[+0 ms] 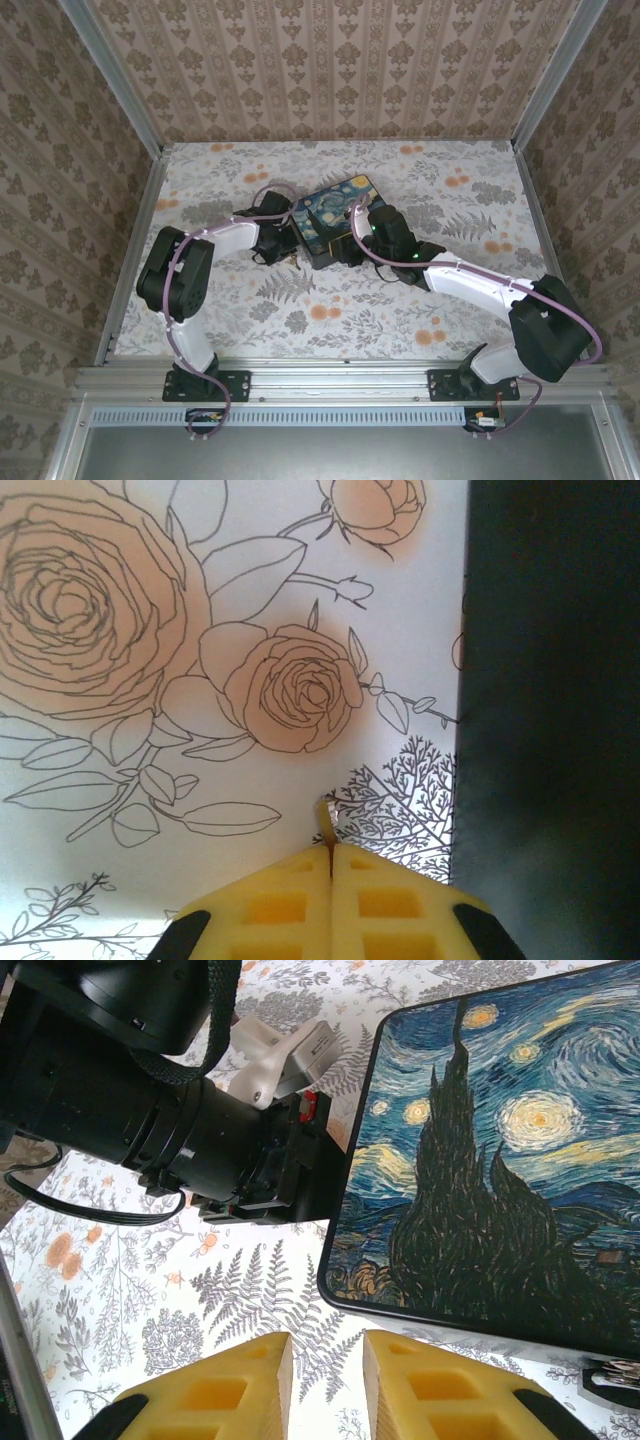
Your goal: Unlock the padlock with the key
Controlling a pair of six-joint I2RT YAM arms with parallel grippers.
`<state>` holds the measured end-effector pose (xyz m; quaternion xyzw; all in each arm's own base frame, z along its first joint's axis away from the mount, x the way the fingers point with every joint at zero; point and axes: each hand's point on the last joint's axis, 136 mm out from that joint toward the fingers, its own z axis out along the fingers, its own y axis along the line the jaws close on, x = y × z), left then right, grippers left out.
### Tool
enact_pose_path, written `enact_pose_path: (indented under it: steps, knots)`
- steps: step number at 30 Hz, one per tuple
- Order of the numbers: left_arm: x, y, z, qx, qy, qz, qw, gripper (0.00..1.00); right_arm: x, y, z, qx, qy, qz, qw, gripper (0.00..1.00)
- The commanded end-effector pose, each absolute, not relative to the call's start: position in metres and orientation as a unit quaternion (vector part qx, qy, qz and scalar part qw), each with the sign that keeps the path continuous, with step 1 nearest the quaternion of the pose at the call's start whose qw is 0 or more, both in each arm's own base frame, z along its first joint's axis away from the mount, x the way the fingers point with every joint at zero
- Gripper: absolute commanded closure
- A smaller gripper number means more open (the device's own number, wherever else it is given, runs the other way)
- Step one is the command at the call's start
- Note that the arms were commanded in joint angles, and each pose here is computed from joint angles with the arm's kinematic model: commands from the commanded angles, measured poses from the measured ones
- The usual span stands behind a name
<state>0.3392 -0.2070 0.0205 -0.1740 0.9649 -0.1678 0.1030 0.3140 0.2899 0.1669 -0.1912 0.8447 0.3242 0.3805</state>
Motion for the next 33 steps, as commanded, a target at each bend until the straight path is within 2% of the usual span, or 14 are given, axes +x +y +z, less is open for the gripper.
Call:
enact_pose_path:
  steps: [1, 7, 15, 16, 17, 19, 33]
  knots:
    - [0.327, -0.2, 0.021, -0.164, 0.97, -0.151, 0.094, 1.0, 0.308, 0.29, 0.173, -0.196, 0.841, 0.339, 0.374, 0.75]
    - [0.322, -0.196, 0.05, -0.163, 0.965, -0.168, 0.115, 1.0, 0.306, 0.296, 0.165, -0.188, 0.843, 0.35, 0.362, 0.75]
    - [0.321, -0.205, 0.059, -0.131, 0.968, -0.182, 0.114, 1.0, 0.308, 0.3, 0.163, -0.183, 0.844, 0.354, 0.359, 0.75]
    - [0.321, -0.207, 0.058, -0.127, 0.969, -0.182, 0.109, 0.98, 0.308, 0.3, 0.163, -0.182, 0.844, 0.354, 0.359, 0.75]
    - [0.32, -0.211, 0.056, -0.119, 0.97, -0.182, 0.105, 0.87, 0.309, 0.299, 0.164, -0.181, 0.844, 0.353, 0.361, 0.75]
    - [0.319, -0.214, 0.052, -0.111, 0.973, -0.176, 0.102, 0.78, 0.309, 0.298, 0.165, -0.18, 0.845, 0.351, 0.362, 0.75]
    - [0.316, -0.216, 0.02, -0.062, 0.987, -0.117, 0.095, 0.74, 0.307, 0.29, 0.165, -0.174, 0.849, 0.34, 0.365, 0.75]
